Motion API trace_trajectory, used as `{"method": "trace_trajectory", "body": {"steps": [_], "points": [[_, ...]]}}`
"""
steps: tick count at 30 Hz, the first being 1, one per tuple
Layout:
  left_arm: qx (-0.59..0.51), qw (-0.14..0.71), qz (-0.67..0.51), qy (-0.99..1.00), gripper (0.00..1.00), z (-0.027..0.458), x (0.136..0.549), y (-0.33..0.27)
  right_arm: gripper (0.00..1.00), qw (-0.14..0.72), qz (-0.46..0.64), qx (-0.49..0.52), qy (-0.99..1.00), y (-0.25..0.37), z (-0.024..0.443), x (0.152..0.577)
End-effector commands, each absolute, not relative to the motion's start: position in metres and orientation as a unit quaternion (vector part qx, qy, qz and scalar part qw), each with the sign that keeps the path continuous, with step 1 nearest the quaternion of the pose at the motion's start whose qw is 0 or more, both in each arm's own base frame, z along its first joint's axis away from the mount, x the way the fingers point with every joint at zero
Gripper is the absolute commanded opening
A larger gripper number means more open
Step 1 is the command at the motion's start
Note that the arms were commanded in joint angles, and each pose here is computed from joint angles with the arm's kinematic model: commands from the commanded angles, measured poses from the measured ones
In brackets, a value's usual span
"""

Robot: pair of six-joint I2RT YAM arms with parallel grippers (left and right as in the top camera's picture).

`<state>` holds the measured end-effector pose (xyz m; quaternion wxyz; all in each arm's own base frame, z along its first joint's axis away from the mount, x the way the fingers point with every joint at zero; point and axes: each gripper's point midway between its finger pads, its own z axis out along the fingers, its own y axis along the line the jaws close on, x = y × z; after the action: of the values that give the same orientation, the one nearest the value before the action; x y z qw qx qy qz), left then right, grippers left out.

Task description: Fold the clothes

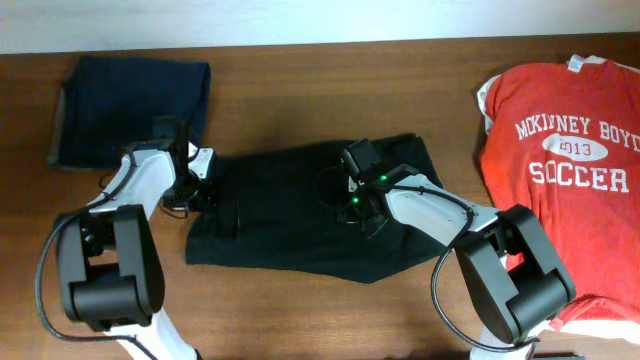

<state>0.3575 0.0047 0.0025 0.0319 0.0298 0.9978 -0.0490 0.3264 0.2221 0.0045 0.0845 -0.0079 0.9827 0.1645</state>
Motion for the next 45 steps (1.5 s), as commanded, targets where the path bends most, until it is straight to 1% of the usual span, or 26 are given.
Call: {"method": "trace_trajectory", "body": {"steps": [1, 2, 3, 5, 6, 7, 9, 12, 16, 19, 21, 22, 23, 24, 25, 27, 28, 30, 31, 33, 35, 36, 37, 39, 41, 45], "points": [[0.011, 0.016, -0.015, 1.000, 0.01, 0.029, 0.375, 0.020, 0.11, 0.077, 0.176, -0.003, 0.981, 0.225, 0.007, 0.330], [0.012, 0.025, -0.015, 1.000, 0.01, 0.045, 0.384, 0.020, 0.11, 0.074, 0.194, 0.003, 0.978, 0.226, 0.021, 0.336], [0.017, 0.035, -0.014, 0.999, 0.01, 0.070, 0.394, 0.017, 0.06, 0.080, 0.208, 0.000, 0.975, 0.221, 0.043, 0.347], [0.036, 0.052, -0.015, 0.998, 0.01, 0.111, 0.406, 0.002, 0.04, 0.093, 0.209, 0.010, 0.973, 0.200, 0.098, 0.365], [0.048, 0.058, -0.017, 0.997, 0.01, 0.128, 0.408, -0.012, 0.04, 0.079, 0.251, -0.008, 0.965, 0.209, 0.128, 0.360], [0.054, 0.066, -0.018, 0.996, 0.01, 0.140, 0.410, -0.026, 0.04, 0.063, 0.276, -0.019, 0.959, 0.221, 0.132, 0.352], [0.050, 0.078, -0.021, 0.995, 0.01, 0.160, 0.412, -0.041, 0.04, 0.017, 0.273, -0.023, 0.962, 0.240, 0.115, 0.326], [0.056, 0.117, -0.083, 0.988, 0.01, 0.219, 0.413, -0.072, 0.04, -0.007, 0.250, -0.039, 0.968, 0.285, 0.057, 0.282], [0.063, 0.119, -0.137, 0.981, 0.01, 0.230, 0.410, -0.090, 0.04, 0.011, 0.250, -0.047, 0.967, 0.308, 0.018, 0.252], [0.063, 0.110, -0.143, 0.982, 0.02, 0.230, 0.405, -0.092, 0.04, 0.044, 0.242, -0.058, 0.967, 0.314, 0.011, 0.252], [0.054, 0.103, -0.143, 0.983, 0.02, 0.229, 0.403, -0.091, 0.04, 0.049, 0.290, -0.082, 0.952, 0.321, 0.037, 0.263], [0.054, 0.102, -0.143, 0.983, 0.02, 0.229, 0.402, -0.091, 0.04, 0.061, 0.324, -0.100, 0.939, 0.320, 0.070, 0.276], [0.052, 0.102, -0.143, 0.983, 0.02, 0.229, 0.402, -0.091, 0.04, 0.072, 0.326, -0.098, 0.938, 0.312, 0.086, 0.286], [0.047, 0.105, -0.144, 0.983, 0.01, 0.229, 0.404, -0.091, 0.04, 0.115, 0.324, -0.090, 0.935, 0.290, 0.122, 0.312], [0.029, 0.107, -0.144, 0.983, 0.01, 0.230, 0.406, -0.090, 0.04, 0.151, 0.316, -0.060, 0.935, 0.267, 0.136, 0.336], [-0.024, 0.104, -0.149, 0.983, 0.01, 0.230, 0.409, -0.090, 0.04, 0.156, 0.297, -0.034, 0.941, 0.252, 0.119, 0.354], [-0.046, 0.102, -0.152, 0.982, 0.01, 0.230, 0.409, -0.093, 0.04, 0.150, 0.301, -0.028, 0.941, 0.264, 0.096, 0.364], [-0.043, 0.103, -0.155, 0.981, 0.01, 0.231, 0.409, -0.103, 0.04, 0.146, 0.327, -0.027, 0.933, 0.292, 0.055, 0.381], [-0.045, 0.101, -0.156, 0.981, 0.01, 0.231, 0.408, -0.108, 0.04, 0.147, 0.351, -0.042, 0.924, 0.307, 0.045, 0.384], [-0.064, 0.104, -0.155, 0.980, 0.01, 0.231, 0.410, -0.109, 0.04, 0.144, 0.347, -0.048, 0.926, 0.316, 0.018, 0.385], [-0.065, 0.106, -0.146, 0.981, 0.01, 0.230, 0.411, -0.106, 0.04, 0.166, 0.348, -0.055, 0.921, 0.320, 0.022, 0.392], [-0.065, 0.106, -0.148, 0.981, 0.01, 0.231, 0.411, -0.107, 0.04, 0.199, 0.370, -0.086, 0.903, 0.325, 0.045, 0.406], [-0.066, 0.105, -0.148, 0.981, 0.01, 0.230, 0.410, -0.107, 0.04, 0.210, 0.366, -0.093, 0.902, 0.321, 0.055, 0.413], [-0.066, 0.104, -0.147, 0.981, 0.01, 0.230, 0.410, -0.106, 0.04, 0.232, 0.354, -0.066, 0.903, 0.295, 0.078, 0.445], [-0.066, 0.102, -0.147, 0.982, 0.01, 0.230, 0.409, -0.106, 0.04, 0.250, 0.317, -0.041, 0.914, 0.277, 0.067, 0.459], [-0.066, 0.102, -0.147, 0.982, 0.01, 0.230, 0.409, -0.106, 0.04, 0.276, 0.320, -0.046, 0.905, 0.291, 0.021, 0.479]]}}
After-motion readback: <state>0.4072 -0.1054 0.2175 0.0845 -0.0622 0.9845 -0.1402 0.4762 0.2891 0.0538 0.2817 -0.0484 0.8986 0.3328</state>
